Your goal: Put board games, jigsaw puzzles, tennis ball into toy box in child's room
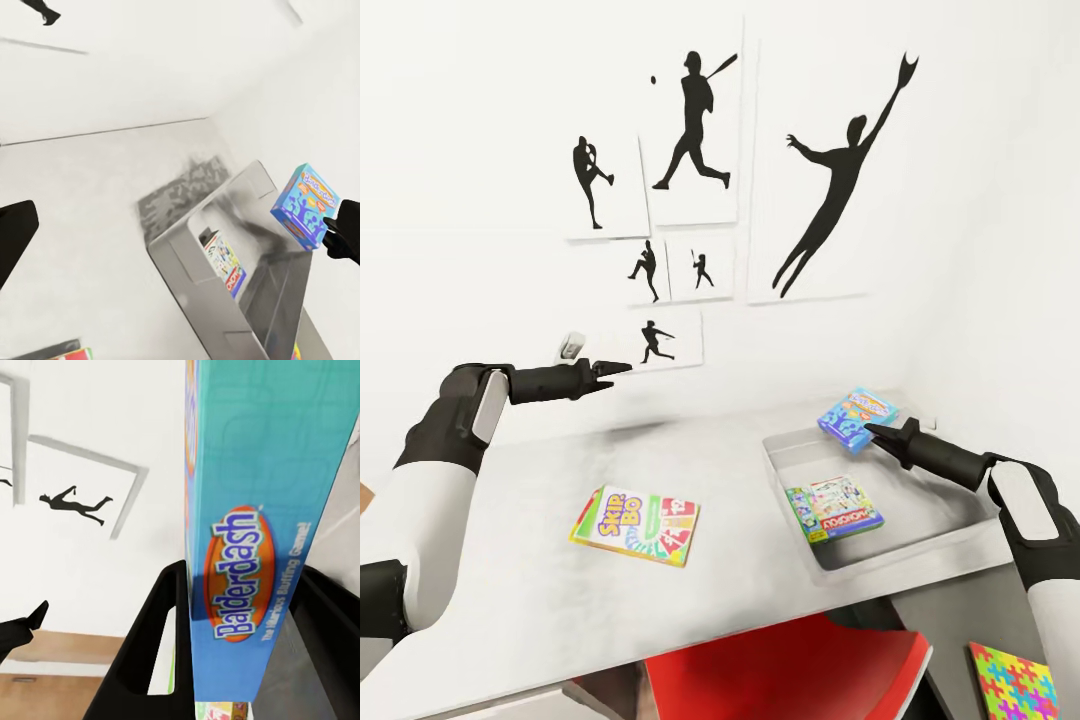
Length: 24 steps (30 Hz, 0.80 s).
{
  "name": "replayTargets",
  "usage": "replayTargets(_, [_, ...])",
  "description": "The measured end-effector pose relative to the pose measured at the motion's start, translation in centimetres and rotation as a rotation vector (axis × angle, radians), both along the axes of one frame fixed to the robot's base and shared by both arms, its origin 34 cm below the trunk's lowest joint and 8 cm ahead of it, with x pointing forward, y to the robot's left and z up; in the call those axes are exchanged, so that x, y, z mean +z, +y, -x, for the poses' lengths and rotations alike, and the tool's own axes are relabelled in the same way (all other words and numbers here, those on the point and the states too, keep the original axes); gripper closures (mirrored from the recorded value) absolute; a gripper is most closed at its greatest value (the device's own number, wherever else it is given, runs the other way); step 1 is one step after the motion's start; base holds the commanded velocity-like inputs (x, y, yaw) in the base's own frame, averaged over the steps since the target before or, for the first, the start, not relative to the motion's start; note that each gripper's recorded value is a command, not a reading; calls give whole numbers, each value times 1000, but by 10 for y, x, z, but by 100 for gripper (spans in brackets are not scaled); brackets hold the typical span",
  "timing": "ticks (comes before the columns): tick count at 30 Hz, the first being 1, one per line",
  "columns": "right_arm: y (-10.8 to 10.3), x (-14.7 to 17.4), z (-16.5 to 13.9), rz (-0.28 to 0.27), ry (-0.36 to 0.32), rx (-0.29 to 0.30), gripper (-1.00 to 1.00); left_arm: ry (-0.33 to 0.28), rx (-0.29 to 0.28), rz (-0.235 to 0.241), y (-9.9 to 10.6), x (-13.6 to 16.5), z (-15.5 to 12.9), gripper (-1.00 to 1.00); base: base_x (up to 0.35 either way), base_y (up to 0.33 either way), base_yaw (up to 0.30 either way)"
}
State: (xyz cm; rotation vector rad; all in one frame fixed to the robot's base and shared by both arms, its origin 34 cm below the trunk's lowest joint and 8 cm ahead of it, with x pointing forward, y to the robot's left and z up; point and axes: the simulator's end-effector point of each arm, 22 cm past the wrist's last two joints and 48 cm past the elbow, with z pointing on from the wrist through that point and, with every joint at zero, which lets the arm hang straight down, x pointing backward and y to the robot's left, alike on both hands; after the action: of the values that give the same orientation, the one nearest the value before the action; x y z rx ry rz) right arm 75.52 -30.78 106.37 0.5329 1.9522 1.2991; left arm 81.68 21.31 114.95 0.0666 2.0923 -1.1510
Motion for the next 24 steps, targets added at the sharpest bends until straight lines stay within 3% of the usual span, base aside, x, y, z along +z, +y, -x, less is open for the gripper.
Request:
replayTargets(10, [0, 0, 0, -1, 0, 0, 100, 1, -1, 1, 0, 0, 0, -100, 8, 2, -110])
replayTargets(24, [0, 0, 0, 0, -1, 1, 100, 1, -1, 1, 0, 0, 0, -100, 0, 0, -9])
